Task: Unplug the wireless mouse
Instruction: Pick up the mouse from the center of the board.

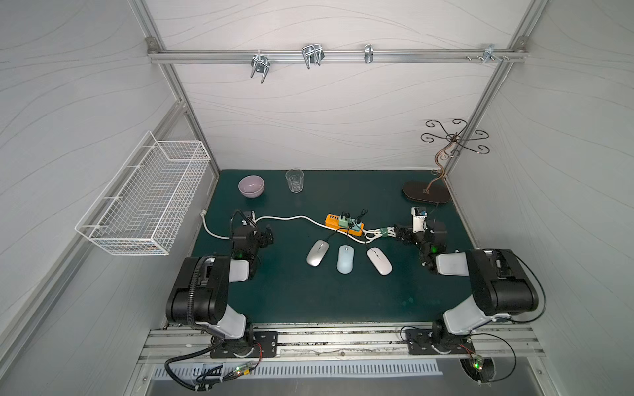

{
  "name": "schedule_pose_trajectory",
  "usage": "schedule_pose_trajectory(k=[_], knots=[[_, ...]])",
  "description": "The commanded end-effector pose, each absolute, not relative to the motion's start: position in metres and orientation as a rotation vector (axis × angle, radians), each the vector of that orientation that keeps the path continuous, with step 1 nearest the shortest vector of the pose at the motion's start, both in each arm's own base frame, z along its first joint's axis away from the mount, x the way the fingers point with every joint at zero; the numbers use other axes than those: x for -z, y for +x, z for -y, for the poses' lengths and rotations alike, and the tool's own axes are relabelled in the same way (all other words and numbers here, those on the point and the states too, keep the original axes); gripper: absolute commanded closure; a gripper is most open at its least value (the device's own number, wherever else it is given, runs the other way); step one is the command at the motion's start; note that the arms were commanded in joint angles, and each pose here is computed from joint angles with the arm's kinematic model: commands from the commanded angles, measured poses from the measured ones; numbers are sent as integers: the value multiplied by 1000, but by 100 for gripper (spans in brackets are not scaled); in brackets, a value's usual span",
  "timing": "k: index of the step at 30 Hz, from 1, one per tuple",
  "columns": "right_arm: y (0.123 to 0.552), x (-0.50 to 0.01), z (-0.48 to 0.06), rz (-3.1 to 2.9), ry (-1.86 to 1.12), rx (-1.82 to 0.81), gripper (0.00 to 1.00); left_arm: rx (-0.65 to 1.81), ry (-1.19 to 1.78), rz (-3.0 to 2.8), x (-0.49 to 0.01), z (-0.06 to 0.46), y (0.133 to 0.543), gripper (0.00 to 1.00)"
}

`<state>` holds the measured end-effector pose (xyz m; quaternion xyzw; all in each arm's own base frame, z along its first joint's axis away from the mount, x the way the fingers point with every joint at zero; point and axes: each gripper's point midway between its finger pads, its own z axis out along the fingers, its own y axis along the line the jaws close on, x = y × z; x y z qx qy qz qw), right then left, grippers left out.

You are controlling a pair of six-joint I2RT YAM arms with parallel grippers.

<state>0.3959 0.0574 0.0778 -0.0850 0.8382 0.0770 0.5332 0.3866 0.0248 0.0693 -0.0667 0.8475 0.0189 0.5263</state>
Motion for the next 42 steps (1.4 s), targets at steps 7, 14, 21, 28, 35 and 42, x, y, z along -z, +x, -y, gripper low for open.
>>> schedule_pose_trajectory(k=[7,14,21,28,35,42], knots=[[401,-83,-58,-1977,-213,-175,1,-50,-175,-1950,-89,-29,401,0],[401,-83,-57,-1979,-210,-180,1,-49,-175,-1948,-90,-29,401,0],[402,-83,-55,-1982,-196,-198,1,-50,-176,-1948,-90,-29,401,0],[402,-83,-55,-1982,-196,-196,1,-47,-175,-1949,-90,-29,401,0],[402,-82,-55,-1985,-199,-200,1,-48,-174,-1951,-89,-29,401,0],[402,-82,-55,-1983,-200,-201,1,-46,-174,-1950,-90,-29,401,0]])
